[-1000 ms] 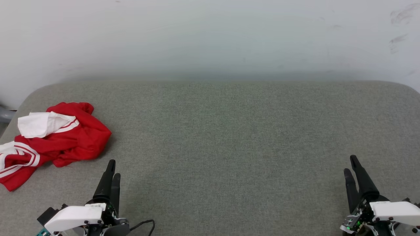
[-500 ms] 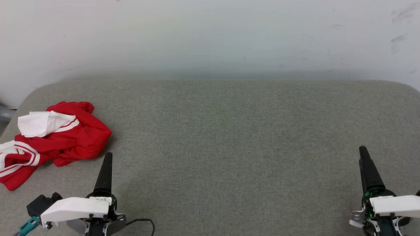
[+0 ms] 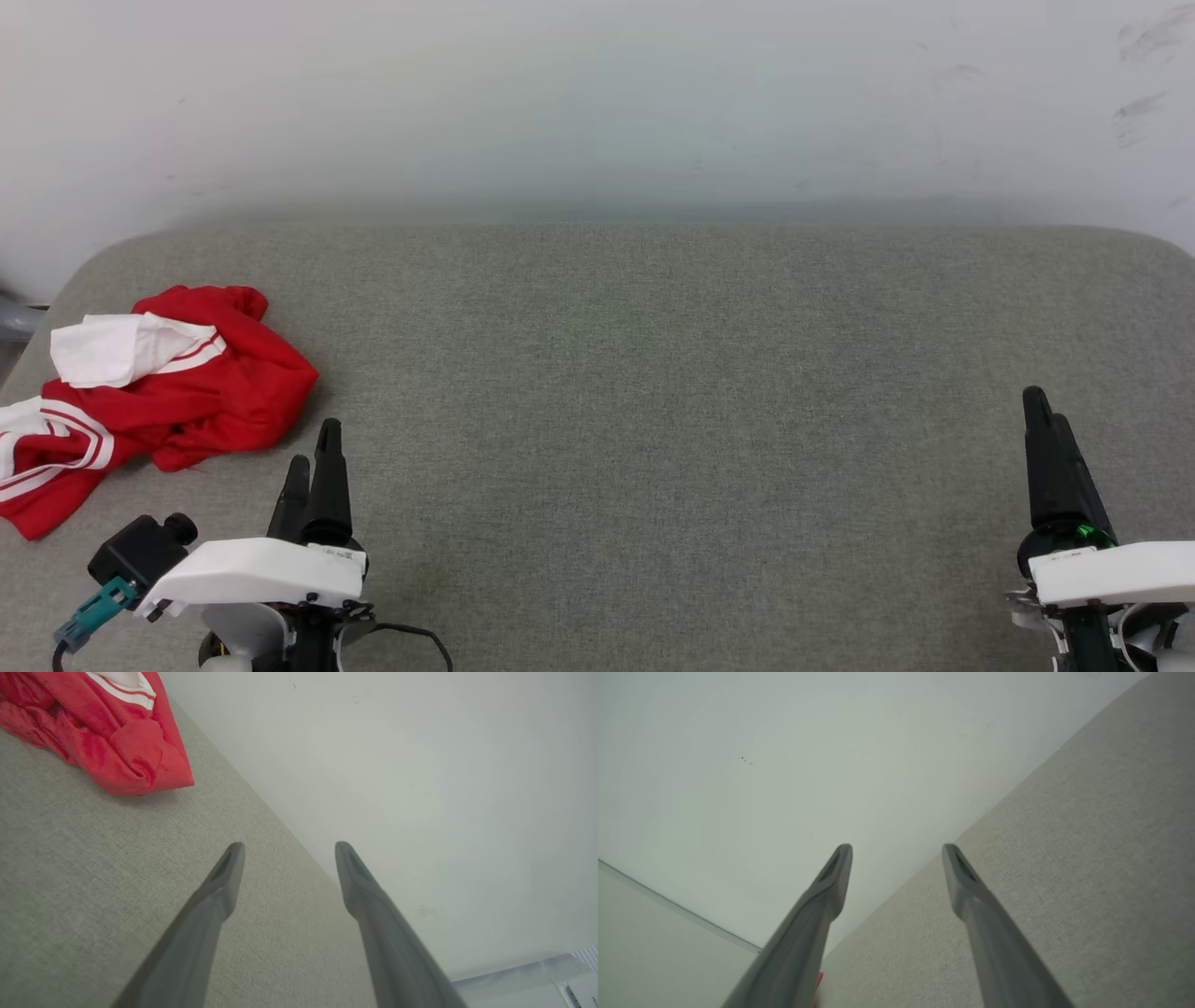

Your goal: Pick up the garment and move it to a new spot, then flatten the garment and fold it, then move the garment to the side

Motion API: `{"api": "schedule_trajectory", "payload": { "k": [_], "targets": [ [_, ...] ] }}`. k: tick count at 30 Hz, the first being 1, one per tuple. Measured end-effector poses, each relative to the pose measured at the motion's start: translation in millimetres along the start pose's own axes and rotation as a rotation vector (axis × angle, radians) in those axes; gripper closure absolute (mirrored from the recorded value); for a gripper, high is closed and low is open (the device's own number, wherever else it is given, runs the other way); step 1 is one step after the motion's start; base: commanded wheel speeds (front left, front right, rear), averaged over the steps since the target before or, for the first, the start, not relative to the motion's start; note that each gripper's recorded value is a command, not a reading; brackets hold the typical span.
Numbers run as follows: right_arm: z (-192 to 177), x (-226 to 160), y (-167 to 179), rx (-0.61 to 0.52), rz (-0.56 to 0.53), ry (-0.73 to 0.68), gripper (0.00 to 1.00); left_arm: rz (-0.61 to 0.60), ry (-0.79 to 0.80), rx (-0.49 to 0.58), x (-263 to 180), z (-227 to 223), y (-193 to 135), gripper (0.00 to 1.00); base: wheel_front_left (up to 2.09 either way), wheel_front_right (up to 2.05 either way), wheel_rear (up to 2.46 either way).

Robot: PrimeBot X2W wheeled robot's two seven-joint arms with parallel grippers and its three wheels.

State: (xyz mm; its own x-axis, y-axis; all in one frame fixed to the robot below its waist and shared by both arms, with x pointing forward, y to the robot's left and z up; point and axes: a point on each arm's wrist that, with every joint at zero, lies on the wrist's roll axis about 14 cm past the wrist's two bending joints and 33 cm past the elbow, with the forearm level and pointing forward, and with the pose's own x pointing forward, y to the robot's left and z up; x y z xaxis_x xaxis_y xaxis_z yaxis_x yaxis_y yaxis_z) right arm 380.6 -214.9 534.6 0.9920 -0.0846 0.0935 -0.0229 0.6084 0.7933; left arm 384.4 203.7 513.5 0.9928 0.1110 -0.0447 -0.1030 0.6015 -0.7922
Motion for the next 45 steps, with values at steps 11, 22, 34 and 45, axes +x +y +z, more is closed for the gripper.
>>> {"api": "schedule_trajectory", "payload": {
  "k": [11, 22, 34, 45],
  "targets": [
    [-3.8, -1.5, 10.4, -0.205, 0.041, 0.002, 0.0, -0.001, -0.025, 0.209, -1.5, -1.5, -6.1, 0.0, 0.0, 0.0, 0.0],
    [-3.0, -3.6, 12.1, -0.352, 0.056, -0.011, 0.0, -0.008, -0.051, 0.383, -3.1, -3.0, -11.3, 0.0, 0.0, 0.0, 0.0],
    [-1.5, -5.1, 16.2, -0.492, 0.079, -0.027, 0.0, -0.031, -0.086, 0.538, -6.7, -2.3, -18.3, 0.0, 0.0, 0.0, 0.0],
    [0.7, -7.5, 21.9, -0.597, 0.106, -0.048, 0.0, -0.059, -0.122, 0.65, -9.8, -1.1, -26.6, 0.0, 0.0, 0.0, 0.0]
  ]
}}
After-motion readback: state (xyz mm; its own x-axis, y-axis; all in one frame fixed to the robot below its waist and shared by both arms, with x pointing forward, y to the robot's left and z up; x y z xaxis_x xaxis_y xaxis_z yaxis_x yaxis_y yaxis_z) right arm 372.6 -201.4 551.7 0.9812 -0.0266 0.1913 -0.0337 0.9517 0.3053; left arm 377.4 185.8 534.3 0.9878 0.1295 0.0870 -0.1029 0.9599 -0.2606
